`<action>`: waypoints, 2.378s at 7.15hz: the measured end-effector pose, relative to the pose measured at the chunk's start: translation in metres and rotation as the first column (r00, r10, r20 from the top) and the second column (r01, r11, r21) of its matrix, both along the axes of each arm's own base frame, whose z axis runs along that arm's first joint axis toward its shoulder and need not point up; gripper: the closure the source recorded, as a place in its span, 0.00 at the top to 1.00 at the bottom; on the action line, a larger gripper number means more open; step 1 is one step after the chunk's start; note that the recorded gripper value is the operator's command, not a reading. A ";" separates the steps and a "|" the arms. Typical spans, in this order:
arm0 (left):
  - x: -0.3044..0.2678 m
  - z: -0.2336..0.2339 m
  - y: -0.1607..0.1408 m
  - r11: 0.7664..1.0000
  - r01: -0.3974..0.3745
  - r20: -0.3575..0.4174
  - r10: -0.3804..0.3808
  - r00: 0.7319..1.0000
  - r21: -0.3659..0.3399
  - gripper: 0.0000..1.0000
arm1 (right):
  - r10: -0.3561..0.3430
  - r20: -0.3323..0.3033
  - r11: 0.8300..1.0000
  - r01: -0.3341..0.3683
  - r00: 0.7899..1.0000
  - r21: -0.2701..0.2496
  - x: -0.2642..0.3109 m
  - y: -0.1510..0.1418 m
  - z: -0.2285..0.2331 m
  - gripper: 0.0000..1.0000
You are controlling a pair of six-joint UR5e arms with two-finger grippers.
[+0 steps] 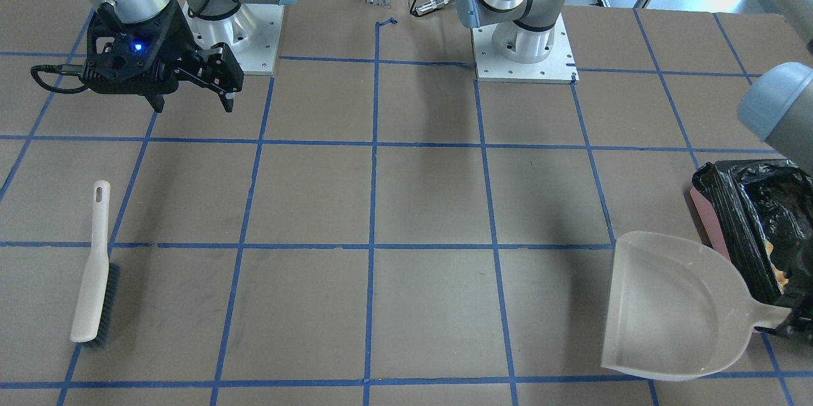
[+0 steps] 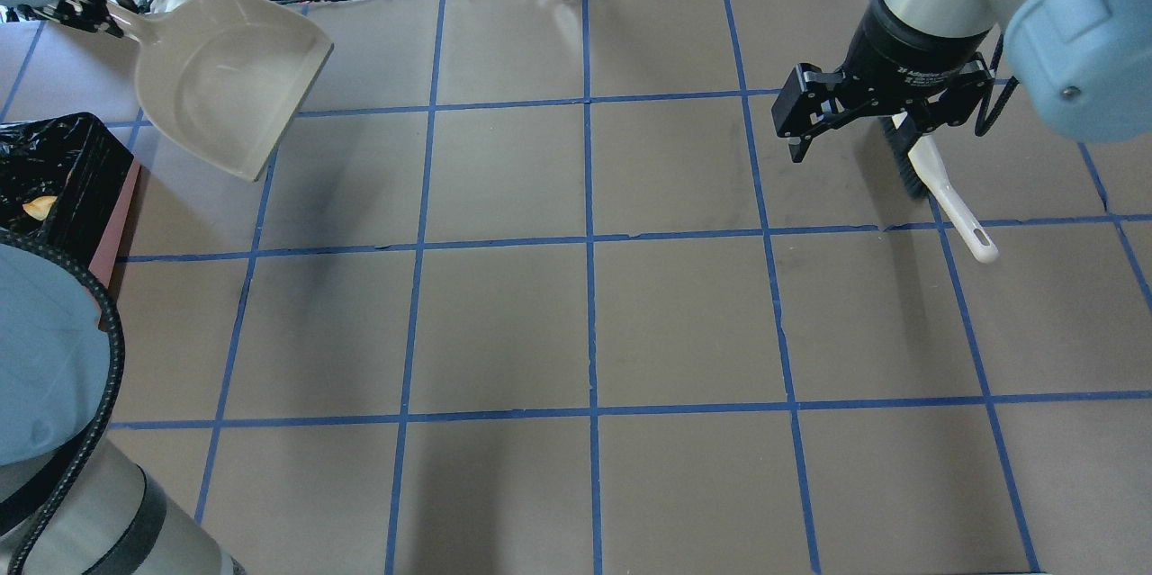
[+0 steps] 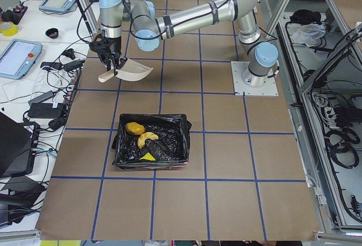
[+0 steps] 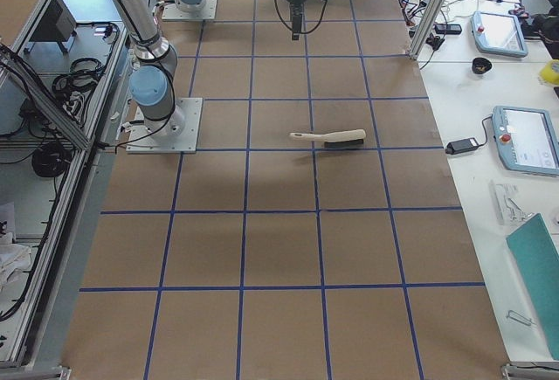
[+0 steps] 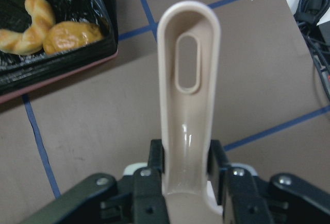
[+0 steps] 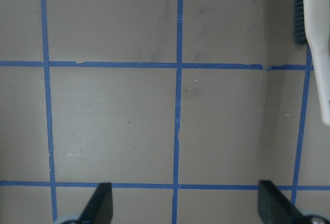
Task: Sweep and dump trash into bin
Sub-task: 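Swing the beige dustpan away from the black bin with the left gripper, then lower the beige dustpan onto the table with the left gripper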
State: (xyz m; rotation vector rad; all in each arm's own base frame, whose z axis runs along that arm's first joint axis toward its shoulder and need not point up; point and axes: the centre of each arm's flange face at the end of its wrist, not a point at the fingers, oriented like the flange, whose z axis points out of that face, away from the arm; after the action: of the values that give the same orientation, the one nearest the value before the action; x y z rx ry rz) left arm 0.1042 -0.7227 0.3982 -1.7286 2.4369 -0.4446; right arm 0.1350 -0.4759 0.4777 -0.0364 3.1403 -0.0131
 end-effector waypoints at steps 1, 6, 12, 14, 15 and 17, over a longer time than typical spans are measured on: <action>-0.009 -0.020 -0.006 0.999 -0.047 -0.054 0.047 0.997 0.002 0.00 | 0.000 0.001 1.000 0.000 1.000 -0.001 0.000 0.000 0.000 1.00; -0.029 -0.105 -0.022 0.896 -0.435 -0.096 0.442 0.892 0.085 0.00 | 0.000 -0.011 1.000 0.000 1.000 -0.029 -0.001 -0.007 -0.003 1.00; -0.089 -0.127 -0.005 0.928 -0.308 -0.070 0.328 0.942 0.209 0.00 | -0.006 -0.002 1.000 0.006 1.000 -0.028 0.000 -0.007 -0.005 1.00; -0.093 -0.145 0.005 0.933 -0.292 -0.070 0.312 0.948 0.208 0.00 | -0.007 -0.008 1.000 0.006 1.000 -0.025 -0.001 -0.007 -0.005 1.00; -0.095 -0.146 0.011 0.935 -0.290 -0.070 0.309 0.948 0.204 0.02 | -0.006 -0.010 1.000 0.005 1.000 -0.024 -0.001 -0.007 -0.005 1.00; -0.096 -0.145 0.016 0.935 -0.293 -0.061 0.311 0.949 0.201 0.53 | -0.006 -0.007 1.000 0.005 1.000 -0.027 -0.001 -0.007 -0.004 1.00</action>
State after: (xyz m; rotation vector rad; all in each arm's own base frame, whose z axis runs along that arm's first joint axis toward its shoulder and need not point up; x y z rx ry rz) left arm 0.0080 -0.7064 0.2529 -2.0286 2.1297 -0.0953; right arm 0.1338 -0.4825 0.4741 -0.0278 3.1471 -0.0562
